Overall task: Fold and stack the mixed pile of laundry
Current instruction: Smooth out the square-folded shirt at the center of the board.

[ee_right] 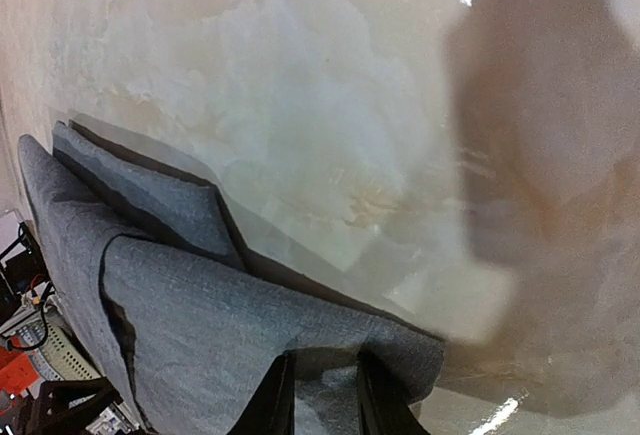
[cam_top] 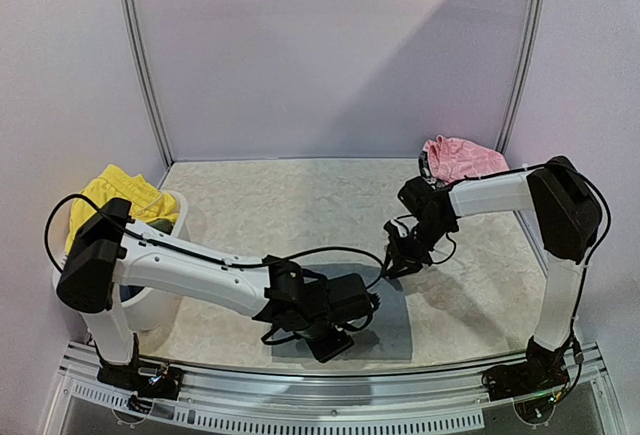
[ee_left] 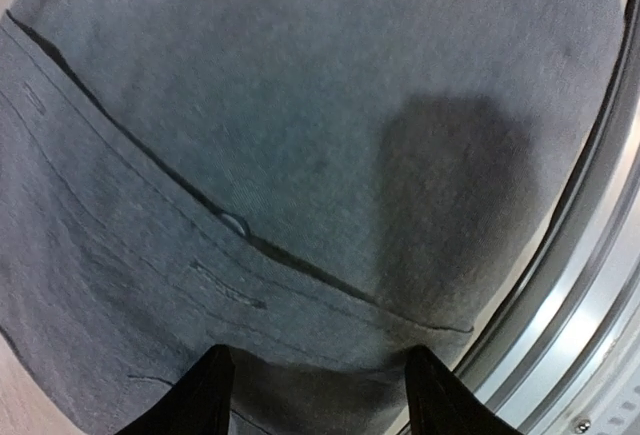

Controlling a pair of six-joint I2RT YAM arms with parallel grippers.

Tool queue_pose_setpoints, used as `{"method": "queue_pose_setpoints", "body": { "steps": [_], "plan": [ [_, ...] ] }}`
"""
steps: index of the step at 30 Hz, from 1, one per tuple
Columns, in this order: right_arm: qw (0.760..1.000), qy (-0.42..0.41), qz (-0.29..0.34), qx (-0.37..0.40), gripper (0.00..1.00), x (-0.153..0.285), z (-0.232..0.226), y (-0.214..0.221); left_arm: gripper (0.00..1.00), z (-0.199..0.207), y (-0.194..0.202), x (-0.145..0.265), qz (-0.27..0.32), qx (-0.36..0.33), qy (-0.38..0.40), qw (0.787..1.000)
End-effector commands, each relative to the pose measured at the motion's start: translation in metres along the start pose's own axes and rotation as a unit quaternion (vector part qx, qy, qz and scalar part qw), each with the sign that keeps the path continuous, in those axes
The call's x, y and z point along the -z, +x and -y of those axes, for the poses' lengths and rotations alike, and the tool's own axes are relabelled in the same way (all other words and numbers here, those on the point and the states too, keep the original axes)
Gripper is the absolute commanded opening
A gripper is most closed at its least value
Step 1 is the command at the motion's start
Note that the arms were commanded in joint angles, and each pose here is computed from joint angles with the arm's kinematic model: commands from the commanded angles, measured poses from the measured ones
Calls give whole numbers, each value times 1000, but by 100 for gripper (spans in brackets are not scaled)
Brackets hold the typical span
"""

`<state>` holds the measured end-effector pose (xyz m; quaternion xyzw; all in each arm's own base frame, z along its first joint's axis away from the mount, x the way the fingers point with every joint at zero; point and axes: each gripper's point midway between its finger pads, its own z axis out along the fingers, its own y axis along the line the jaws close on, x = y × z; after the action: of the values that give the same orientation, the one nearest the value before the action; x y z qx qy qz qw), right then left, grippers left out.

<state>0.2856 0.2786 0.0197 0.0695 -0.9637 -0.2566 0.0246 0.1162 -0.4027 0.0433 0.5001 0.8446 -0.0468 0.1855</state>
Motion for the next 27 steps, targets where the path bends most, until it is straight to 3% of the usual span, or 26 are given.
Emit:
{"method": "queue_pose_setpoints", "body": {
  "steps": [1, 6, 12, 14, 15, 16, 21, 27],
  "plan": [
    [1000, -1, -15, 3, 22, -5, 9, -4, 60, 15, 27, -13, -27, -4, 11, 1000],
    [1000, 14, -7, 23, 22, 17, 1, -10, 62, 3, 22, 10, -13, -39, -43, 998],
    [997, 17, 51, 57, 29, 79, -31, -23, 72, -9, -9, 58, 33, -116, -117, 986],
    [995, 23, 71, 61, 37, 99, -36, -23, 80, -10, -19, 72, 52, -154, -148, 975],
    [995, 28, 79, 62, 41, 106, -37, -22, 95, -10, -24, 77, 62, -171, -162, 970],
    [993, 34, 92, 62, 45, 117, -38, -20, 99, -11, -29, 79, 69, -182, -172, 966],
    [989, 65, 126, 41, 64, 142, -23, -3, 100, 0, -48, 71, 80, -227, -177, 954],
    [985, 83, 151, -23, 84, 162, 18, 32, 96, 49, -73, 50, 110, -299, -111, 941]
  ]
}}
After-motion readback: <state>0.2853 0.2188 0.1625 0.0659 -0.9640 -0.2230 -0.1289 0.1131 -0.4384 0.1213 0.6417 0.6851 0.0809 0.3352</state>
